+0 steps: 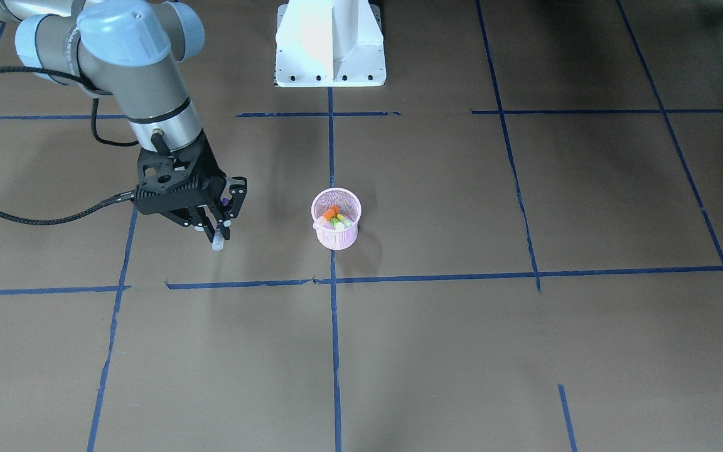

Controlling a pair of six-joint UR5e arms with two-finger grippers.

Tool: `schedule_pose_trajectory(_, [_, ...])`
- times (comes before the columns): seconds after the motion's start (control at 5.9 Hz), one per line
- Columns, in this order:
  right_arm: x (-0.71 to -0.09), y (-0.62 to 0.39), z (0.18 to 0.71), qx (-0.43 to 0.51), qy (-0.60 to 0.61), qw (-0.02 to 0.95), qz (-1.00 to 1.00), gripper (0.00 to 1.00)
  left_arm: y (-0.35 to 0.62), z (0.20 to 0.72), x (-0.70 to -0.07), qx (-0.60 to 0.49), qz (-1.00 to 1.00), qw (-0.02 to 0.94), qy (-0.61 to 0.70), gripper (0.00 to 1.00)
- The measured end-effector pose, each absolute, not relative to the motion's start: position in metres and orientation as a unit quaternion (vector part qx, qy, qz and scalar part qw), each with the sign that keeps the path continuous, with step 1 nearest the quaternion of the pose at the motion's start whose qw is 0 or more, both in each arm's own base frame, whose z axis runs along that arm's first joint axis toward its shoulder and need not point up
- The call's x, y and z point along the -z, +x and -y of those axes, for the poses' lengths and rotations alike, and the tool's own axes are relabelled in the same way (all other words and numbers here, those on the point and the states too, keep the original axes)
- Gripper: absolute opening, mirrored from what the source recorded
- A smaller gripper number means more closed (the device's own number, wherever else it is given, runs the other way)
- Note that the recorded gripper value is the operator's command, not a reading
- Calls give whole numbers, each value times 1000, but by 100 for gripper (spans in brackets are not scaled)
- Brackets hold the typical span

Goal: Collect pens into pen holder
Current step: 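Lift the purple marker with the right gripper and carry it over the cup, then lower the purple marker into the cup and open the right gripper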

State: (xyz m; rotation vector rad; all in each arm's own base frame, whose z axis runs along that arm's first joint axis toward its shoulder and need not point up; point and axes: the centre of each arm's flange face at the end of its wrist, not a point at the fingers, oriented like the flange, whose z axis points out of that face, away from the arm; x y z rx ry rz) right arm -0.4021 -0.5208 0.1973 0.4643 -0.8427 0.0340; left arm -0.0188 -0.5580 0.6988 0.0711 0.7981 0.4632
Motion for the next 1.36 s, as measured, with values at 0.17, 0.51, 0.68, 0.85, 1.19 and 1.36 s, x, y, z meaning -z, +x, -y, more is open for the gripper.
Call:
schedule_pose_trajectory(0.17, [-172, -407, 513, -25, 256, 877, 406, 0, -20, 550, -708, -223, -382, 896, 31, 100])
schedule_pose_trajectory(0.51, [-135, -412, 499, -38, 298, 860, 413, 0, -22, 545, -714, -223, -375, 899, 27, 100])
schedule_pose_trajectory(0.68, [-118, -421, 490, -39, 310, 853, 419, 0, -22, 545, -714, -223, -373, 900, 26, 100])
schedule_pose_trajectory(0.85, [-106, -441, 480, -43, 314, 847, 426, 0, -22, 545, -714, -224, -372, 900, 27, 100])
schedule_pose_trajectory(1.19, [-98, -497, 474, -66, 325, 838, 433, 0, -23, 545, -713, -225, -370, 901, 28, 100])
schedule_pose_trajectory(1.36, [-104, -518, 473, -76, 332, 834, 433, 0, -23, 545, -714, -224, -369, 902, 27, 100])
